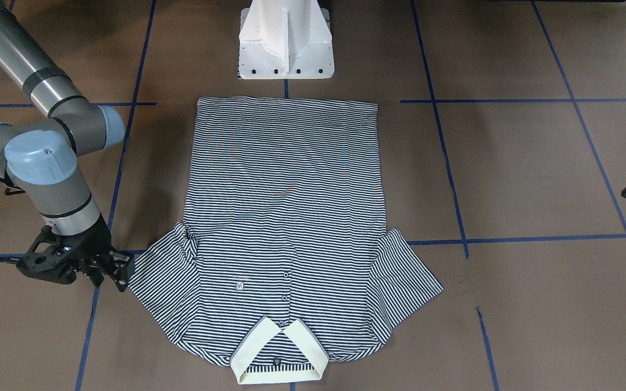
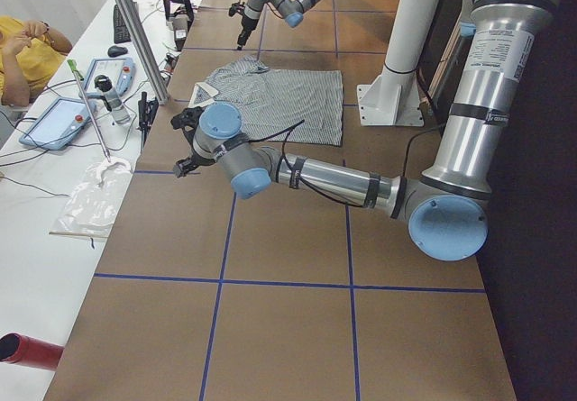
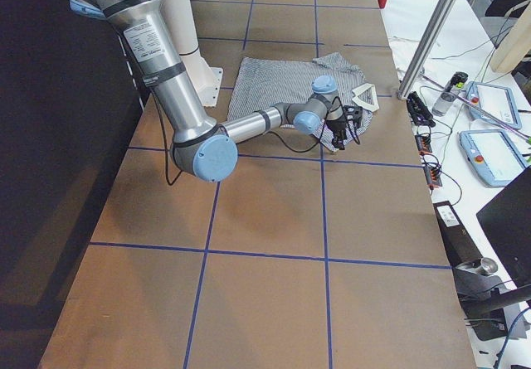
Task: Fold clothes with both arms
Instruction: 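Move the right gripper toward the sleeve nearest it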
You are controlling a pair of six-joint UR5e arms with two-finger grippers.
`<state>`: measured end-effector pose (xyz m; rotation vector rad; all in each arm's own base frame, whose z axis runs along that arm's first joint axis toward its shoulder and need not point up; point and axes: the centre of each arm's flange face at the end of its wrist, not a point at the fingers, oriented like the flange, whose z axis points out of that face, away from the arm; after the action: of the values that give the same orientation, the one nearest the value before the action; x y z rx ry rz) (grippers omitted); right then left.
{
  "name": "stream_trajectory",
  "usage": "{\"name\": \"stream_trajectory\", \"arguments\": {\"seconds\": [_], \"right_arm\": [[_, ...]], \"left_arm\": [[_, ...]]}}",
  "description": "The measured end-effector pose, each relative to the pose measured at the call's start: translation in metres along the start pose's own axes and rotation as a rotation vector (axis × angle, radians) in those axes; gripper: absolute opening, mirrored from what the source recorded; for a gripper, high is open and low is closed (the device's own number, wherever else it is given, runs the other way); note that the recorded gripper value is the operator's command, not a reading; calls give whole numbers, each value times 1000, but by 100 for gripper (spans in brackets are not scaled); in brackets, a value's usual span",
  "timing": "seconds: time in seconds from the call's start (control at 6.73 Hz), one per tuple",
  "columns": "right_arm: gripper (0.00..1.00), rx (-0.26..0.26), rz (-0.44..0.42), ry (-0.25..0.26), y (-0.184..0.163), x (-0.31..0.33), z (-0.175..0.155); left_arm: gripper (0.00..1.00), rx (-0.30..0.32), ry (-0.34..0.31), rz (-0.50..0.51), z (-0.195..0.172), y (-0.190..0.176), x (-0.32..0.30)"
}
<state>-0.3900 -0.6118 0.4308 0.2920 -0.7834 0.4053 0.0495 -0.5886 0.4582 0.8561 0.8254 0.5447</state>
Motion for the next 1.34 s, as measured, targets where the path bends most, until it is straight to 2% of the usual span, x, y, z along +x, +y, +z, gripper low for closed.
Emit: {"name": "stream_trajectory", "arguments": {"seconds": [0.45, 0.59, 0.74, 1.34], "right_arm": [[58, -11, -17, 20, 18, 0, 17], [46, -13, -20, 23, 20, 0, 19], [2, -13, -20, 23, 21, 0, 19], [0, -13, -21, 15, 22, -9, 15]], "left_arm": [[100, 1, 1, 1, 1, -1, 1], [100, 1, 1, 1, 1, -2, 1], [100, 1, 1, 1, 1, -2, 0], [100, 0, 3, 2, 4, -5, 0]]}}
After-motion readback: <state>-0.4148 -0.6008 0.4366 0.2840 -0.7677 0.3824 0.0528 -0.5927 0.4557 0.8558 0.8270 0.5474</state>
